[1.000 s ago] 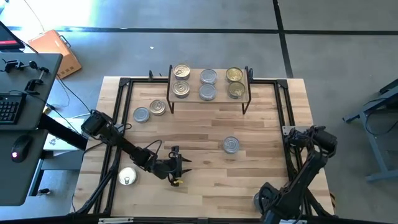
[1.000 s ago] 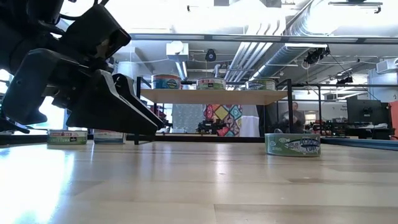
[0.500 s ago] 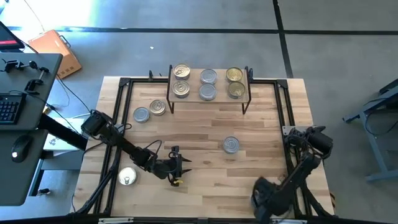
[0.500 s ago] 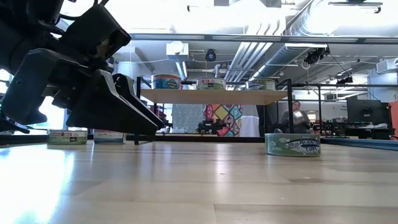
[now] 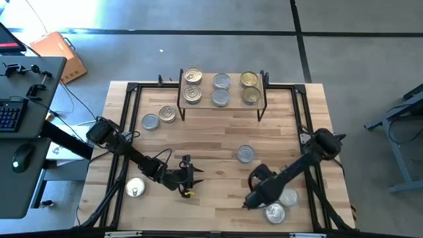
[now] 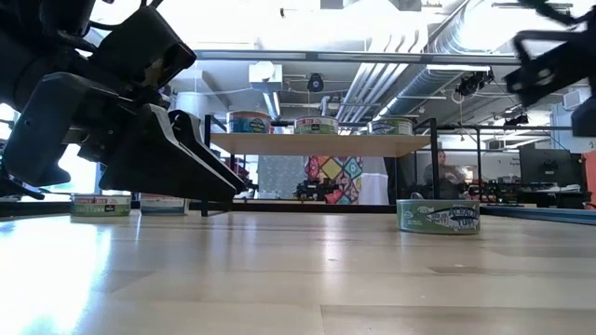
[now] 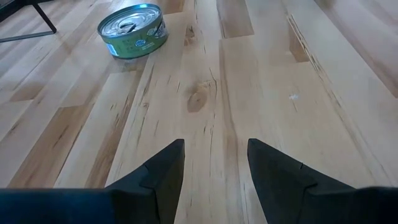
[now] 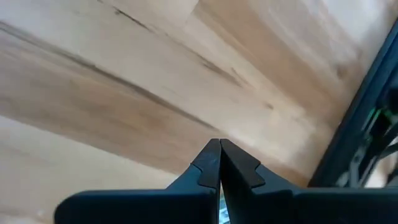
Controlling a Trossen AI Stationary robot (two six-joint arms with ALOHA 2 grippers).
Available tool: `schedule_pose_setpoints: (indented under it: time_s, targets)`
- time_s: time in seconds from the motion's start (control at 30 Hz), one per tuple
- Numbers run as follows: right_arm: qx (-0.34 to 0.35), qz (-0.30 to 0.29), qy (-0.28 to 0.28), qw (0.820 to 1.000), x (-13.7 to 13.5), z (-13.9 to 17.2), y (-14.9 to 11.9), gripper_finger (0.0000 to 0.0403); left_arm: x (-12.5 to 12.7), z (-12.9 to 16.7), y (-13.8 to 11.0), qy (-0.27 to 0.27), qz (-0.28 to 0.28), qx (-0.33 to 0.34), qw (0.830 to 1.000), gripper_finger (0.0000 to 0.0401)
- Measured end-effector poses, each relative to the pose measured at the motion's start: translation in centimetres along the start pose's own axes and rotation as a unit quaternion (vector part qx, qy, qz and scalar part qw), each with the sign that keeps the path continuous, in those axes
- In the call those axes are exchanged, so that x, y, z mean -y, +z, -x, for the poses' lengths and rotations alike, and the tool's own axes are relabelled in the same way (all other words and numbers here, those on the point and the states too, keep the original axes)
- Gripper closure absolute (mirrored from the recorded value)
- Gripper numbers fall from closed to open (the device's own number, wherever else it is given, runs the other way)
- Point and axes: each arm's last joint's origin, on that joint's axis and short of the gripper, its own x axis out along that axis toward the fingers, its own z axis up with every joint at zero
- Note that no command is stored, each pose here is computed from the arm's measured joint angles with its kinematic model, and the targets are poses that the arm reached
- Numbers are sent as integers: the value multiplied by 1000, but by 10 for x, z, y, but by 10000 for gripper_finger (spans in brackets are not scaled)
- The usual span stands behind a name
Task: Stack canned seafood by type on shelf
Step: Stack the green can on top of the other green tuna can
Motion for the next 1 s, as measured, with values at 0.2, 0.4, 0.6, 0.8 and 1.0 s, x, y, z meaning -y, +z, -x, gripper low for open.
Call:
schedule_pose_setpoints:
  time_s: [0.2, 0.4, 0.6, 0.8, 1.0]
  targets:
    - [-64, 102, -9, 993, 3, 1, -8, 403, 2, 1, 0, -4, -2, 1, 1000, 234]
    - [-134, 98, -23, 986, 8, 3, -41, 403, 3, 2, 0, -5, 5, 1, 1000, 234]
    - [-136, 77, -11, 988, 9, 2, -65, 403, 3, 2, 0, -5, 5, 1, 1000, 234]
    - [-102, 81, 58, 990, -4, 3, -62, 403, 3, 2, 0, -5, -1, 4, 1000, 234]
    - [-56, 63, 83, 993, -12, 5, -23, 403, 4, 2, 0, -6, -8, 5, 1000, 234]
